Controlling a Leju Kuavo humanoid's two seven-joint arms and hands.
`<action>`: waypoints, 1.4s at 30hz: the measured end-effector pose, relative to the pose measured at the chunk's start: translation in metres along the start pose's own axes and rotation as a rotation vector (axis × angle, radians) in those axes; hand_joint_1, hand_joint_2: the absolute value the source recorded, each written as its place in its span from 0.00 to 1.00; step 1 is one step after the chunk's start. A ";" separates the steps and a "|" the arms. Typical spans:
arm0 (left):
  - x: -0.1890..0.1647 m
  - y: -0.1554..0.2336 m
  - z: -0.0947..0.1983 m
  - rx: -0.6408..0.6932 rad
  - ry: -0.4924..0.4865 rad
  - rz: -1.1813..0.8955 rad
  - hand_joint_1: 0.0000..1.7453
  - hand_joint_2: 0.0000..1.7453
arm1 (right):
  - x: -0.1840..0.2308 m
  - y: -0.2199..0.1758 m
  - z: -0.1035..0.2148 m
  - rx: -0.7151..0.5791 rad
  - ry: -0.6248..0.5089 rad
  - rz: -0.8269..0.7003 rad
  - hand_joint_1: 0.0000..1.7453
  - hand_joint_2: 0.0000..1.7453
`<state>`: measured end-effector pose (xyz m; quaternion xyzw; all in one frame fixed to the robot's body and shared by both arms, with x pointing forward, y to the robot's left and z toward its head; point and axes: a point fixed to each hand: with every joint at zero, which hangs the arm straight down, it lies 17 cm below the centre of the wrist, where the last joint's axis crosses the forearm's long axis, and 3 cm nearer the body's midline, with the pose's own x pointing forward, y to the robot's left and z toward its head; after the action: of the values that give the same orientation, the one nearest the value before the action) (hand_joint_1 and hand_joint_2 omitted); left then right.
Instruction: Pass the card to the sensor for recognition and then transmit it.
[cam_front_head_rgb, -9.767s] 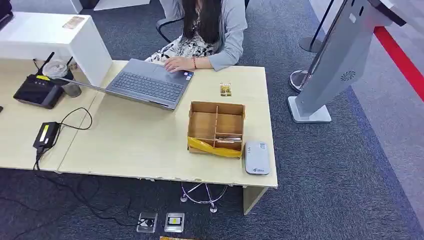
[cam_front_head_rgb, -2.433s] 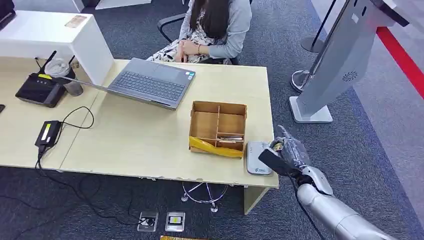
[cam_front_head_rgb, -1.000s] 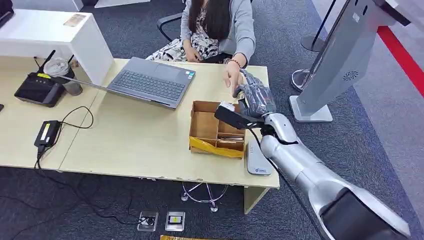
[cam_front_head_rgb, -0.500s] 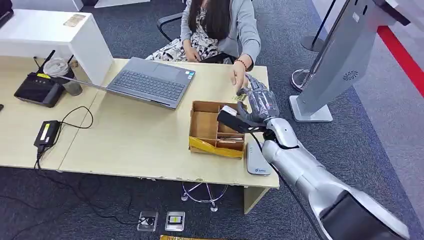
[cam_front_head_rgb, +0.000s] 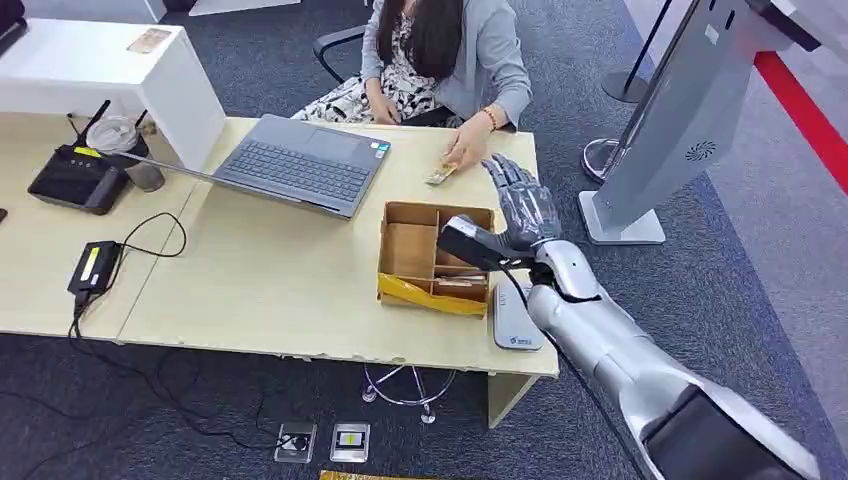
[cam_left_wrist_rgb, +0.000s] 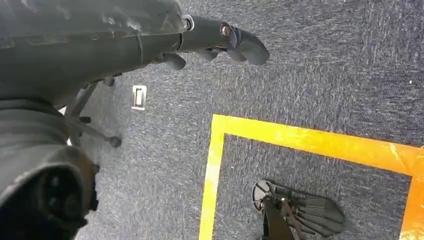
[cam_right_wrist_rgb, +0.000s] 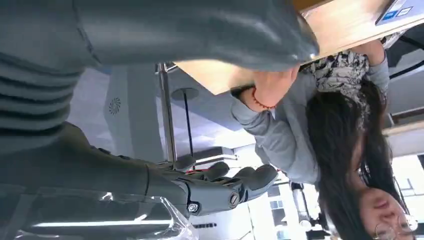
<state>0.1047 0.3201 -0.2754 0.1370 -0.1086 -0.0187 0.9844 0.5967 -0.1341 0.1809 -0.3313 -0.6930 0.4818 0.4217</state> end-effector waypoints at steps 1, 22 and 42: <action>-0.001 0.000 0.000 0.001 0.006 0.000 0.00 0.00 | -0.002 0.000 0.001 -0.002 0.005 -0.010 0.00 0.00; -0.013 0.021 -0.002 0.099 0.080 0.074 0.00 0.00 | 0.006 -0.026 0.054 -0.051 0.039 -0.189 0.00 1.00; -0.020 0.010 0.002 0.120 0.139 0.091 0.00 0.00 | 0.086 0.020 0.117 -0.006 -0.016 -0.215 0.00 1.00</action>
<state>0.0846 0.3308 -0.2745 0.1916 -0.0470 0.0422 0.9794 0.4555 -0.0989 0.1635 -0.2525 -0.7291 0.4344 0.4646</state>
